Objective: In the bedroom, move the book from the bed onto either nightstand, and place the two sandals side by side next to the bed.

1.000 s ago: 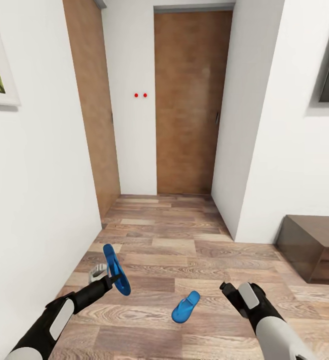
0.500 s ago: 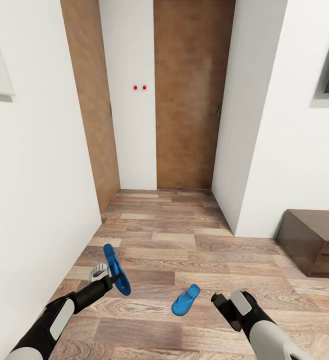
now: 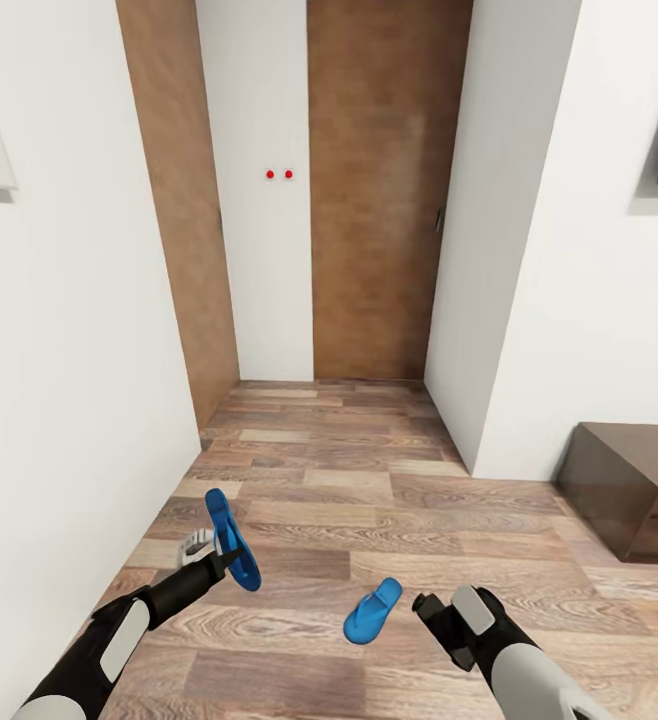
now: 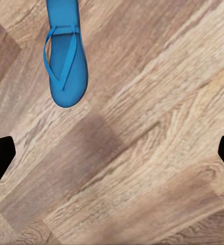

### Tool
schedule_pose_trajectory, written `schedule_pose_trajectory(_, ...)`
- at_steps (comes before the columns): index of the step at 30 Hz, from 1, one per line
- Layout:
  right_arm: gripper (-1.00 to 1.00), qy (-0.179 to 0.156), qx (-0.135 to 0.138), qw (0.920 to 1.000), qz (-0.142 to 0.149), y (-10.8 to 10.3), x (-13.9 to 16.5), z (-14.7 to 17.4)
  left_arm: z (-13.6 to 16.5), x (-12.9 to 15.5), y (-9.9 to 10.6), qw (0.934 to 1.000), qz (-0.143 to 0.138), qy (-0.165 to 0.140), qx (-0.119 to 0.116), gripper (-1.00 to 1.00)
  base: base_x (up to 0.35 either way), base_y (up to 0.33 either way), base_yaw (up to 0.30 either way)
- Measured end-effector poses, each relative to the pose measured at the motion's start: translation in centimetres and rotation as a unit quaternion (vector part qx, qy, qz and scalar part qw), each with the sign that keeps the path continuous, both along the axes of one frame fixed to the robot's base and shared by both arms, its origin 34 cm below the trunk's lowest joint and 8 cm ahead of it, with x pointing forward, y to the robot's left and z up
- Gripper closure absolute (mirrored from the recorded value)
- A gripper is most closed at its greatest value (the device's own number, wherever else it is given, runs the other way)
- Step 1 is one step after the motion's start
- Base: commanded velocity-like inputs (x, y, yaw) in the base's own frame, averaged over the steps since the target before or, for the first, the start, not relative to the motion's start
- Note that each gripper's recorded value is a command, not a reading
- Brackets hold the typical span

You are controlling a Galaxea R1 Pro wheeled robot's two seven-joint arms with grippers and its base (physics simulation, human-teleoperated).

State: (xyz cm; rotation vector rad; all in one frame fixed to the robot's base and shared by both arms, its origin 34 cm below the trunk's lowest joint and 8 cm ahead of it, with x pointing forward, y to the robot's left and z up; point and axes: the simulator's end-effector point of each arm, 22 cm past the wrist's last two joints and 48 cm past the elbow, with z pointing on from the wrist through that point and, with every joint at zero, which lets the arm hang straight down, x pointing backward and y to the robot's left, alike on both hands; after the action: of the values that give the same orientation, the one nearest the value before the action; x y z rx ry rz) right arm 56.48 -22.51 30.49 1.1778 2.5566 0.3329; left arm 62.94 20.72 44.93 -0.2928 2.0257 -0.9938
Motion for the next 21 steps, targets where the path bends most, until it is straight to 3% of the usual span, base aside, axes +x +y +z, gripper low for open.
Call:
schedule_pose_trajectory(5,-1.00,0.000,0.000,1.0000,0.000,0.1,0.0,0.0,0.0,0.0,0.0,1.0000,0.000,0.000,0.000,1.00,0.125,0.000,0.000)
schedule_pose_trajectory(21,-1.00,0.021,0.011,0.9997,0.010,1.5,-1.6,-1.1,0.0,0.0,-0.1,1.0000,-0.001,0.000,0.000,1.00,0.286,0.000,0.000)
